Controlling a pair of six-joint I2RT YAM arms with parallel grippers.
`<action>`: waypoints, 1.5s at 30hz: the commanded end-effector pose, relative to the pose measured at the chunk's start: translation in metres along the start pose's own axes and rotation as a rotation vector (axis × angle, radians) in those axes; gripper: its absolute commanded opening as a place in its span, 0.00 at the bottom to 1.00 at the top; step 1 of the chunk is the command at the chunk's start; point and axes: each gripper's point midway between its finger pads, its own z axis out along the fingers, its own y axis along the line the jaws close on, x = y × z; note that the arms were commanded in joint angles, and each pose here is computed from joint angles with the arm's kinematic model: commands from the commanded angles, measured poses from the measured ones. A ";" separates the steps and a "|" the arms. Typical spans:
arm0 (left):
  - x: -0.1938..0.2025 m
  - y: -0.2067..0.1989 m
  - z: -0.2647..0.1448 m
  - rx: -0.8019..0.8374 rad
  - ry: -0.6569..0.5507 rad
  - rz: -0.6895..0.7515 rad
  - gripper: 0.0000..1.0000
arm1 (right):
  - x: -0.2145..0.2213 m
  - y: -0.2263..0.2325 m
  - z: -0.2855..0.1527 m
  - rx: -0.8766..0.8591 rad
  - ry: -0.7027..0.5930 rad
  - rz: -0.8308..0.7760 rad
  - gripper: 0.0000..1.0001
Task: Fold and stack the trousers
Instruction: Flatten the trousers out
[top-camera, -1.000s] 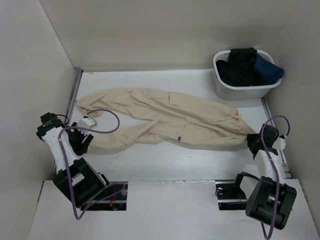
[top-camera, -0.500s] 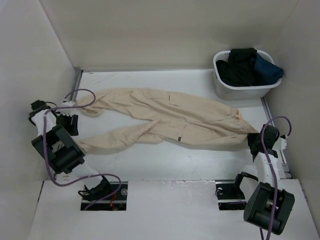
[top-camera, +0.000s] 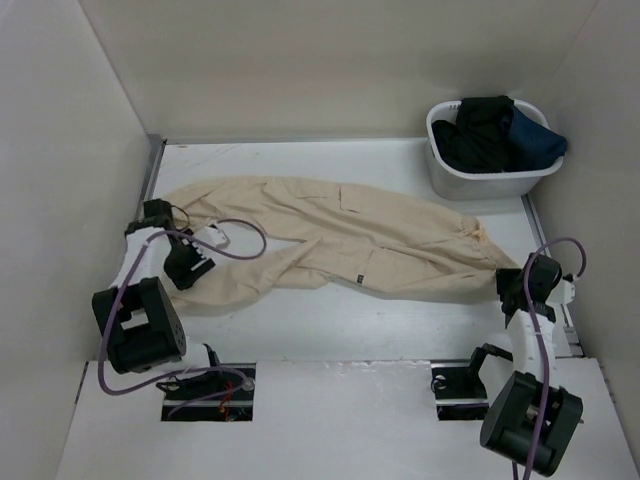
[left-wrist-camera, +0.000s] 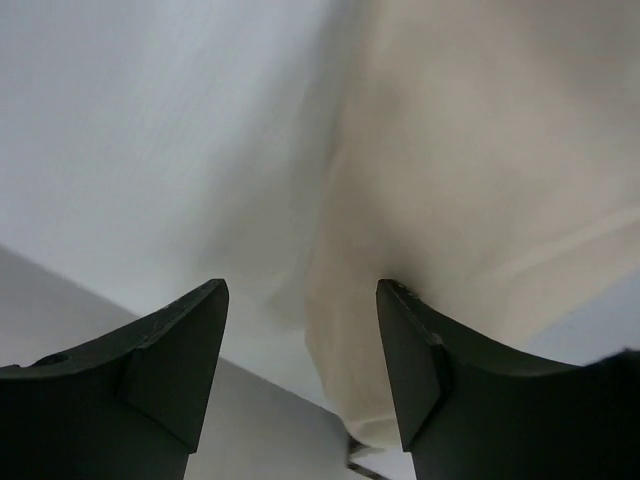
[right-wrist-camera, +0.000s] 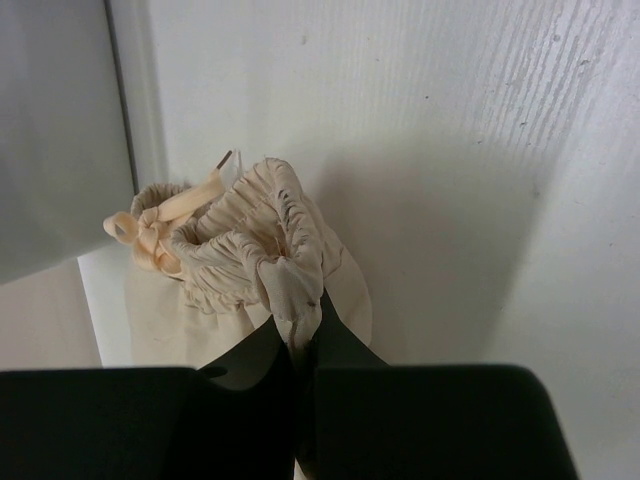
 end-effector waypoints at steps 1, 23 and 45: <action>-0.013 -0.039 0.000 0.066 0.034 0.283 0.62 | -0.016 0.019 -0.003 -0.060 -0.047 0.023 0.06; -0.046 -0.013 0.078 -0.001 0.236 0.210 0.00 | -0.071 0.058 -0.009 -0.106 -0.192 -0.097 0.02; -0.096 0.131 -0.075 -0.454 -0.220 0.001 0.62 | -0.052 0.070 -0.009 -0.173 -0.132 -0.184 0.01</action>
